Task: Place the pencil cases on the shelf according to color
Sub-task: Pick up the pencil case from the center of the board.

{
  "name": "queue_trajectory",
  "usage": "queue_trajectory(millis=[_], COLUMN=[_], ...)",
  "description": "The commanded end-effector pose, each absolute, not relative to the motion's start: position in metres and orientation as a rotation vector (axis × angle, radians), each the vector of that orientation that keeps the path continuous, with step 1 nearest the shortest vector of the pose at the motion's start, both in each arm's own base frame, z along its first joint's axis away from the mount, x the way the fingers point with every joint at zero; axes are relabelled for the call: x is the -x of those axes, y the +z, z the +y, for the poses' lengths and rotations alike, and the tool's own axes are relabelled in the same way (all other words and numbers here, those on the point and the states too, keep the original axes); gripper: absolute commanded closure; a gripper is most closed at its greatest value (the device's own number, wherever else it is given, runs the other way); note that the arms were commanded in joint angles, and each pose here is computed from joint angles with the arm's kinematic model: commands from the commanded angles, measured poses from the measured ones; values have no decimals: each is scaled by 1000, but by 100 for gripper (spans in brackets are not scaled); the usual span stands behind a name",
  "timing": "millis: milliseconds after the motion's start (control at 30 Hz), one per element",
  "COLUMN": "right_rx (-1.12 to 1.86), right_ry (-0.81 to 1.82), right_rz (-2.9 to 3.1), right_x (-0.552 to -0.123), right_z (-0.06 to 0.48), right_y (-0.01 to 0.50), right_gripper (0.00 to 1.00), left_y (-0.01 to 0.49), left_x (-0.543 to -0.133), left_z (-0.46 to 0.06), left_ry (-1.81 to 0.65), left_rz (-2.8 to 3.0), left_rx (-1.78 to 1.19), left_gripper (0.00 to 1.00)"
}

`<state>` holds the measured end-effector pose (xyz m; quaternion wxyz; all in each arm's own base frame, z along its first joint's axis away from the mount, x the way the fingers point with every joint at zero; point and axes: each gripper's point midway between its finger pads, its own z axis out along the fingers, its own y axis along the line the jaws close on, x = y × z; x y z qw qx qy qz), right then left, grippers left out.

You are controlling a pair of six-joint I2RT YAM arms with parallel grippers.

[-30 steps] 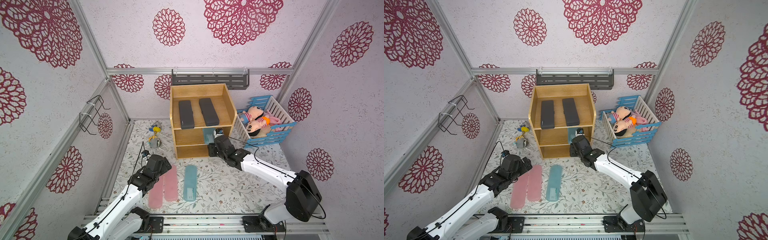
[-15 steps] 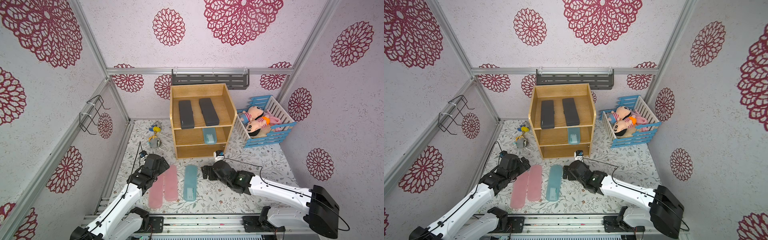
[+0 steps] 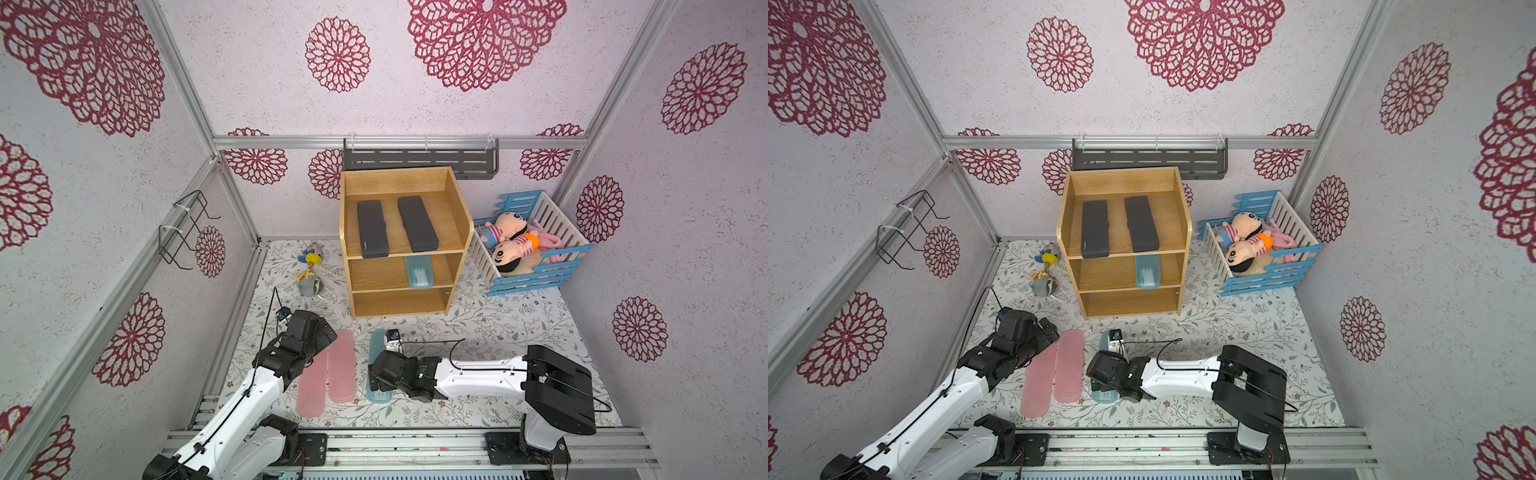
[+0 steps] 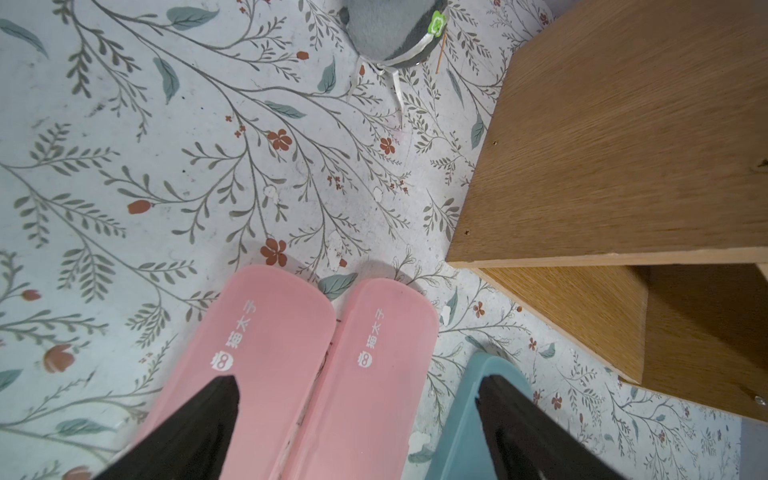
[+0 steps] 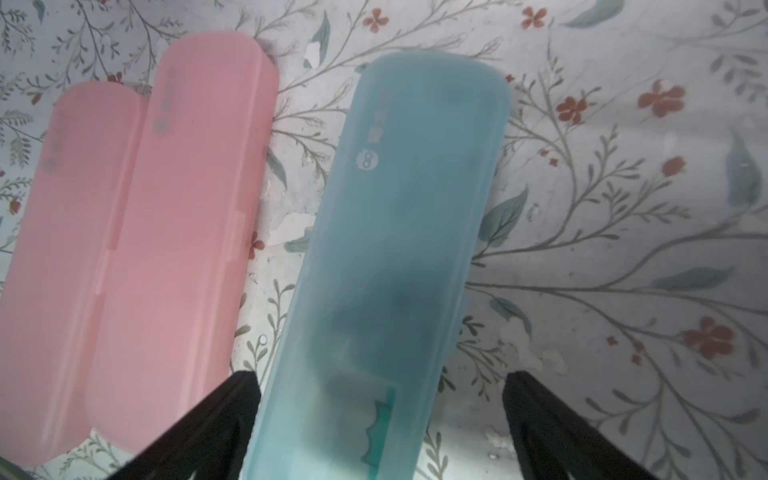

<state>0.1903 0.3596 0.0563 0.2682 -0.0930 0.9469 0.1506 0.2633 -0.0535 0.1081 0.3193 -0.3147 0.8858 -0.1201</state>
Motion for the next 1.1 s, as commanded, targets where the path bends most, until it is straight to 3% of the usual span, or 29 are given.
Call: queue_trajectory(millis=[0, 267, 533, 667, 933, 1067], right_rx=[227, 334, 303, 257, 337, 497], right_ry=[343, 232, 100, 140, 393, 393], right_rz=[2549, 2578, 2597, 2597, 2508, 2490], right_x=[-194, -171, -171, -174, -167, -161], right_z=[358, 372, 321, 297, 307, 307], right_y=[55, 35, 28, 34, 74, 67], right_gripper=[1, 1, 1, 1, 1, 1], left_y=[108, 110, 114, 114, 118, 117], left_x=[-260, -259, -257, -257, -257, -255], left_z=[-51, -52, -53, -54, -57, -56], left_ry=[-312, -317, -337, -340, -365, -362], left_rz=[2338, 2339, 2336, 2340, 2336, 2342], left_rx=[843, 848, 841, 842, 843, 844], left_gripper=[3, 3, 3, 3, 3, 3])
